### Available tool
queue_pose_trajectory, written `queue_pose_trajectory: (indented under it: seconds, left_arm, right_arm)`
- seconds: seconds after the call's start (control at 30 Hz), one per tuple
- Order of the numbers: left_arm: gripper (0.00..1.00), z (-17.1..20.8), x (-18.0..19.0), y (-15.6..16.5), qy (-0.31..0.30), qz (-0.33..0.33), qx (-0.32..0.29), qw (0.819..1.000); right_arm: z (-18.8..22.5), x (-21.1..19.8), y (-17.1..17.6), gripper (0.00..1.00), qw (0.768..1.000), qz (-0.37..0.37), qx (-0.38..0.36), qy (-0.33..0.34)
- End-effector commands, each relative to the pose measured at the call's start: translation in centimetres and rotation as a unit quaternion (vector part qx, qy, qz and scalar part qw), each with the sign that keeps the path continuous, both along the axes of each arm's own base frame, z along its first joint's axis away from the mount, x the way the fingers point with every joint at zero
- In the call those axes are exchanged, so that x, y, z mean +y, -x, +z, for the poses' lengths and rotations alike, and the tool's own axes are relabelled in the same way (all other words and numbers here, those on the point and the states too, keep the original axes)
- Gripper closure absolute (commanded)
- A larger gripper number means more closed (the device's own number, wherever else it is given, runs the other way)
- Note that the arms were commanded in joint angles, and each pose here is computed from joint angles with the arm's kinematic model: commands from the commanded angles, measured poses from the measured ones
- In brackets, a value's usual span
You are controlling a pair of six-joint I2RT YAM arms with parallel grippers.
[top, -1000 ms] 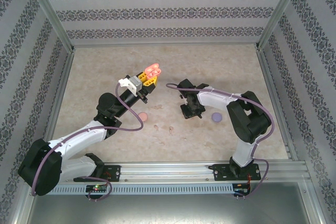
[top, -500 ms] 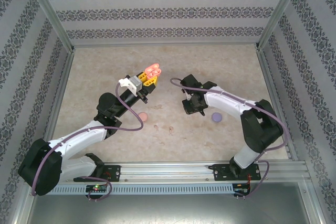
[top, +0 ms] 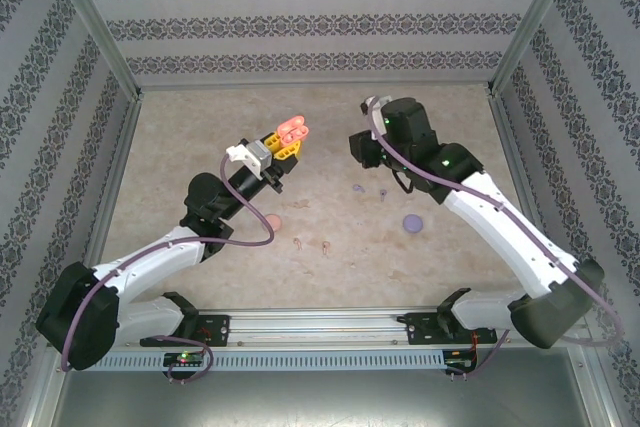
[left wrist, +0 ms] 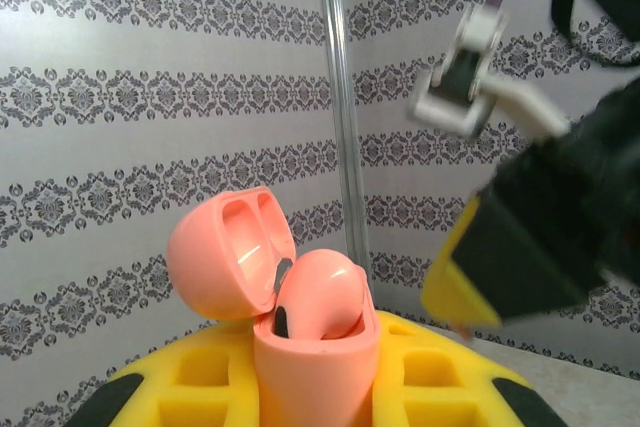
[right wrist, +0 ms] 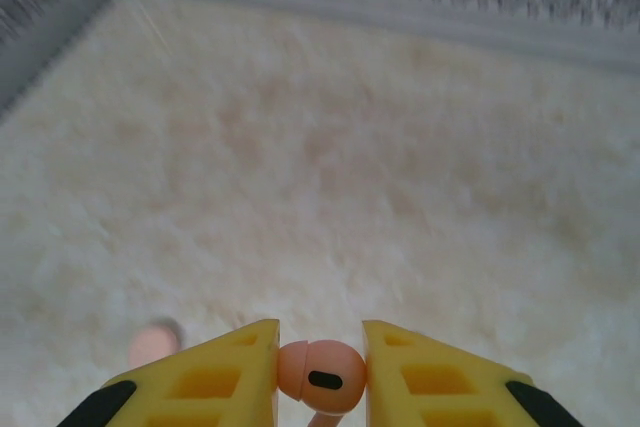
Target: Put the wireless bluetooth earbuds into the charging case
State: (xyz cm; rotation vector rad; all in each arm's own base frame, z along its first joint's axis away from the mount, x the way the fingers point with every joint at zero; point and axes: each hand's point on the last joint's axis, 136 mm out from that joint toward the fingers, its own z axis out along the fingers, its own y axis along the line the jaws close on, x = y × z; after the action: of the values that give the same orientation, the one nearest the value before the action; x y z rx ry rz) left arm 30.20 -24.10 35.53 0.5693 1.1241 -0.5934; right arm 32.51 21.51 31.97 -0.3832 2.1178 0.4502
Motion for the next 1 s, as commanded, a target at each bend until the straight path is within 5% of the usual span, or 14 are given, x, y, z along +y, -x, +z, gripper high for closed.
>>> queue_pose_trajectory:
  seconds: [0.0,0.3,0.97]
  left_arm:
    - [1.0,1.6,-0.8,0.6,0.009,-0.02,-0.021,1.0]
    - [1.0,1.5,-2.0,-0.6,0.011,-0.035,-0.011,0.999]
    - [1.0,1.9,-3.2,-1.5,0.021,-0.048,-0.006,0.999]
  right_arm:
    - [6.3,1.3,0.2,0.73,0.993,0.031,-0.1,-0.051]
    - [11.8,4.0,0.9,0.72,0.963,0.089,-0.218,-0.132]
    - [8.8,7.1,0.4,0.72,0.958,0.124,-0.196,-0.171]
